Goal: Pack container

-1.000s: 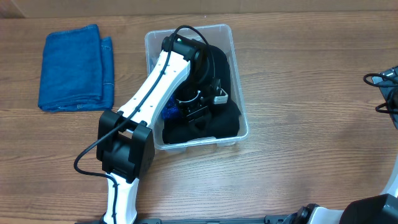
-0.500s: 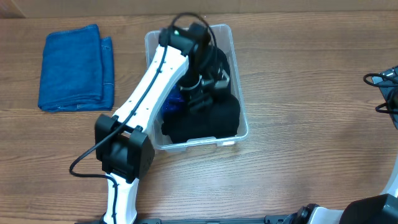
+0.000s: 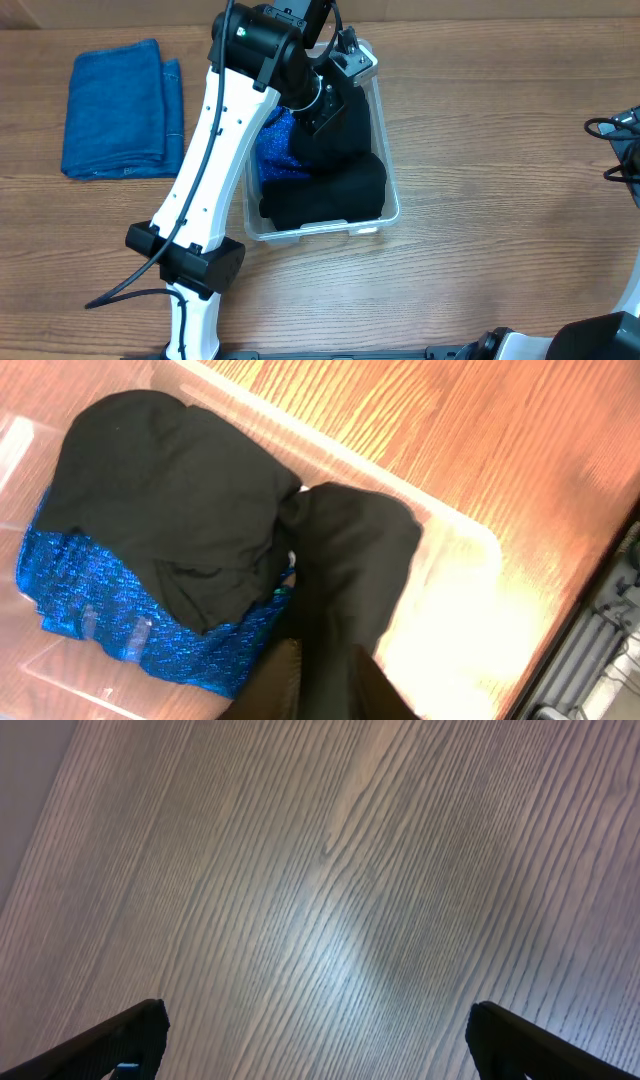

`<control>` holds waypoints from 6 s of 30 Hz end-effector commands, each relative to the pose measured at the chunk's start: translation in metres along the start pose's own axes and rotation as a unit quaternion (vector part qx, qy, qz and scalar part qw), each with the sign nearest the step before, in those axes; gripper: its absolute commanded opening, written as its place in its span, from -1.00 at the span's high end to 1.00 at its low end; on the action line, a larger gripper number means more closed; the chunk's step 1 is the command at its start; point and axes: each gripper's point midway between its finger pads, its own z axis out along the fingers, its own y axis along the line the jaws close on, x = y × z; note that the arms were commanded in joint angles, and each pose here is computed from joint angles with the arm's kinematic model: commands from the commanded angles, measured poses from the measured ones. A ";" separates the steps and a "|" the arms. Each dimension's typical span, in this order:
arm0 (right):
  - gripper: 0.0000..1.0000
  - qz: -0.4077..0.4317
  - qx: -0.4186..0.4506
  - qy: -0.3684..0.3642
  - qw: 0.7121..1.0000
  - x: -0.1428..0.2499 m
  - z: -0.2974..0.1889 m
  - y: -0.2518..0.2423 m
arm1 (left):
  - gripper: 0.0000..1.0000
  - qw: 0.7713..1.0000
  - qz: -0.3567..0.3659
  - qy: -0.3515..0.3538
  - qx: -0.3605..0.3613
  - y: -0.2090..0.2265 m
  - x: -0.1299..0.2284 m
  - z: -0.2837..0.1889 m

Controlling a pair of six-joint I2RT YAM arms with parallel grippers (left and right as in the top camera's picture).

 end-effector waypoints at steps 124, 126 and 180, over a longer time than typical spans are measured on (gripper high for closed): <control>-1.00 0.005 0.000 0.000 1.000 0.000 0.001 -0.001 | 0.92 0.957 -0.265 0.090 -0.071 0.049 0.101 0.205; -1.00 0.005 0.000 0.000 1.000 0.000 0.001 -0.001 | 0.92 0.961 -0.254 0.078 -0.072 0.051 0.091 0.201; -1.00 0.005 0.000 0.000 1.000 0.000 0.001 -0.001 | 0.92 0.937 -0.304 0.007 -0.171 0.060 0.038 0.115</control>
